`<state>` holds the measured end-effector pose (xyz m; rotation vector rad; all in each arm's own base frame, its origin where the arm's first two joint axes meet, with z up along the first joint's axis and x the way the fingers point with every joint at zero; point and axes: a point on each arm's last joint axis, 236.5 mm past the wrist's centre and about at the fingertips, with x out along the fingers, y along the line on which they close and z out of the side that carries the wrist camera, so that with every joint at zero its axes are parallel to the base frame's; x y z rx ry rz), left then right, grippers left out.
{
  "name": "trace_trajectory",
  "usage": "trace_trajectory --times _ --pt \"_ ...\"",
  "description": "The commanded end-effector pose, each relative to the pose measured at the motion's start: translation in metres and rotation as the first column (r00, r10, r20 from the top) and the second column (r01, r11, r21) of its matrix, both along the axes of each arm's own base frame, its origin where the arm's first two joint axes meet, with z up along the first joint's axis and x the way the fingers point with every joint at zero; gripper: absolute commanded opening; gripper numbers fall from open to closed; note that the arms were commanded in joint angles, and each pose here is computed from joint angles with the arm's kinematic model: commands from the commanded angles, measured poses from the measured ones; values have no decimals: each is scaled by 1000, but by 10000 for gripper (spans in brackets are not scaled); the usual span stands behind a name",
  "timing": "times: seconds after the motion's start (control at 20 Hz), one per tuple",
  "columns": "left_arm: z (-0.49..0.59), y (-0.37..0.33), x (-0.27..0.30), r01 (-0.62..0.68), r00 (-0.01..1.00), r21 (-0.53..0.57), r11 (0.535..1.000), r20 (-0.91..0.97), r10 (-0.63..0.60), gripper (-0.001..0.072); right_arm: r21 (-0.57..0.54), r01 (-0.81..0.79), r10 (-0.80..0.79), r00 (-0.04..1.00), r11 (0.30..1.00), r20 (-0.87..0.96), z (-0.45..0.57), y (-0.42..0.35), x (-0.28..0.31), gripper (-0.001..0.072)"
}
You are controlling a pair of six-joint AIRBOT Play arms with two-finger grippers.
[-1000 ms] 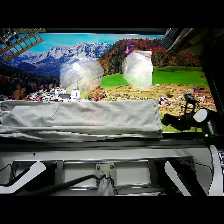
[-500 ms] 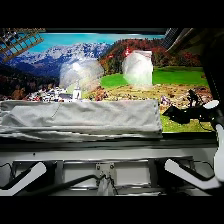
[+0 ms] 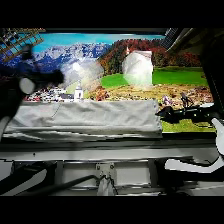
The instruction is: Fold the clothes and pants, and hang the long-sleeved shirts on hangers.
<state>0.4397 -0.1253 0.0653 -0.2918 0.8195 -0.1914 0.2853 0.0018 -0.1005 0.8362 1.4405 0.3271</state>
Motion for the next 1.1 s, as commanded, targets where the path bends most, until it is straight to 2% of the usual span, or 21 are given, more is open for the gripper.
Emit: trace_trajectory --times 0.0,0.05,0.1,0.15,0.2,0.25,0.35,0.4,0.5,0.55,0.7,0.8,1.05 --pt "-16 -114 -46 274 958 -108 956 -59 -282 466 57 -74 75 997 996 -15 -8 33 -6 550" --pt "-22 -135 -60 338 933 -138 931 -81 -350 465 79 -102 103 995 992 -3 -6 48 -6 463" --pt "-29 -156 -77 417 895 -161 895 -101 -435 440 94 -128 128 992 987 12 -4 60 -6 417" --pt "-36 -172 -92 472 858 -186 862 -125 -497 384 99 -149 148 989 984 17 -3 69 -5 311" --pt "-45 -185 -106 507 827 -213 835 -155 -541 326 101 -161 160 987 982 21 -1 73 -5 150" --pt "-54 -193 -116 526 805 -221 821 -182 -564 268 103 -162 161 987 981 17 2 73 -5 35" --pt "-71 -207 -130 552 773 -226 803 -221 -594 185 82 -126 126 992 989 9 7 60 -2 35" --pt "-80 -214 -139 568 755 -226 792 -240 -610 118 57 -85 85 996 995 0 11 47 2 35" --pt "-99 -233 -155 591 724 -233 772 -270 -635 75 2 1 -1 1000 1000 -16 24 19 10 35" --pt "-107 -246 -161 592 717 -249 766 -271 -642 28 -19 28 -28 1000 999 -11 35 7 15 35" --pt "-123 -297 -180 545 699 -393 740 -274 -661 28 -68 66 -68 997 995 -34 74 -25 24 35" --pt "-126 -334 -192 516 663 -503 693 -278 -695 27 -145 64 -77 994 987 -80 97 -45 23 35" --pt "-126 -416 -191 485 649 -619 618 -219 -729 27 -248 39 -68 992 968 -110 171 -70 21 35"
